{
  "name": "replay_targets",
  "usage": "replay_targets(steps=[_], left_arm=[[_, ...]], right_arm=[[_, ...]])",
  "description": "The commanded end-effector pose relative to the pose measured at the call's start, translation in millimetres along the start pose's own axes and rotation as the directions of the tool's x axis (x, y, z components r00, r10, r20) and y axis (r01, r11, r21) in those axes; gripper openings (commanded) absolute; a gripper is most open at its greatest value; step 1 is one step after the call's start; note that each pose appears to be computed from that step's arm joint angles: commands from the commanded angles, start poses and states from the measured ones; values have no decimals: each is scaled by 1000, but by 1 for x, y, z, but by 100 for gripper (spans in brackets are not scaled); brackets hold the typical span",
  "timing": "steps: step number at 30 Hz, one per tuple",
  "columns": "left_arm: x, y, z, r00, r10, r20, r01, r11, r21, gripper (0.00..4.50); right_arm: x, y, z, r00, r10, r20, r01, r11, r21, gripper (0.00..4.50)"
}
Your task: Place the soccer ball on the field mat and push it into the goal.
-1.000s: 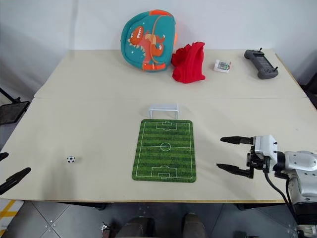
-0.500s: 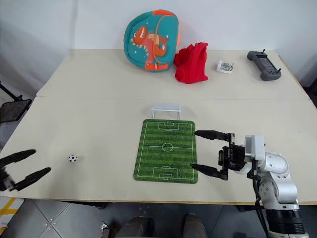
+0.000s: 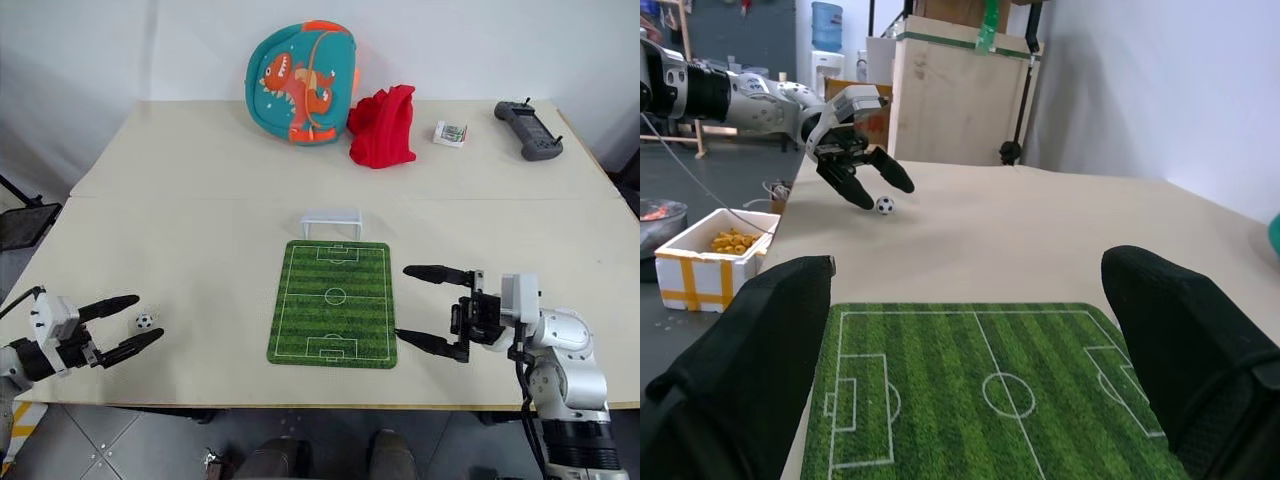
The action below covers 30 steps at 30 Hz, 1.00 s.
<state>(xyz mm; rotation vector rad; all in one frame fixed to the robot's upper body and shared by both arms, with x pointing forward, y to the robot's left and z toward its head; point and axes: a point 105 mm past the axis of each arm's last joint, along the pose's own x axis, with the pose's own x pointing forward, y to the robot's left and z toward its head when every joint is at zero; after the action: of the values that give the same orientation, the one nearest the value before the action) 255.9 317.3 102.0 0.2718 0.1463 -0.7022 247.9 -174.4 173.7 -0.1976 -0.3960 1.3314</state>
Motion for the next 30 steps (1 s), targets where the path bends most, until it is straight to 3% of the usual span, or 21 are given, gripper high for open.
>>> replay_targets(steps=[1, 11, 13, 16, 21, 24, 26, 28, 30], left_arm=[[2, 5, -2, 999, 38, 13, -37, 999, -26, 395], [14, -10, -16, 1000, -19, -19, 19, 999, -39, 95], [15, -14, -17, 999, -40, -20, 39, 998, -41, 88], [23, -14, 5, 997, -51, 62, 52, 999, -13, 88], [56, -39, 74, 951, -250, 180, 223, 962, 158, 88], [90, -66, 97, 911, -395, 119, 381, 916, 125, 88], [120, -99, 109, 849, -523, 69, 507, 845, 170, 88], [150, -137, 114, 778, -628, 17, 609, 760, 226, 88], [170, -161, 114, 757, -653, 23, 637, 746, 197, 88]], right_arm=[[-10, 2, 3, 1000, -10, -9, 10, 999, -31, 450], [-37, 4, -9, 999, -21, -25, 20, 999, -27, 450], [-41, 5, -11, 999, -22, -28, 21, 999, -26, 450], [-48, 4, -12, 998, -39, -40, 37, 999, -37, 450], [-71, 2, -12, 991, -76, -111, 68, 995, -73, 450], [-90, 16, -18, 961, 2, -277, -11, 999, -32, 450], [-108, 21, -20, 935, 12, -355, -12, 1000, 4, 450], [-127, 26, -24, 905, -2, -425, 14, 1000, 24, 450], [-138, 38, -30, 866, 41, -499, -36, 999, 20, 450]])
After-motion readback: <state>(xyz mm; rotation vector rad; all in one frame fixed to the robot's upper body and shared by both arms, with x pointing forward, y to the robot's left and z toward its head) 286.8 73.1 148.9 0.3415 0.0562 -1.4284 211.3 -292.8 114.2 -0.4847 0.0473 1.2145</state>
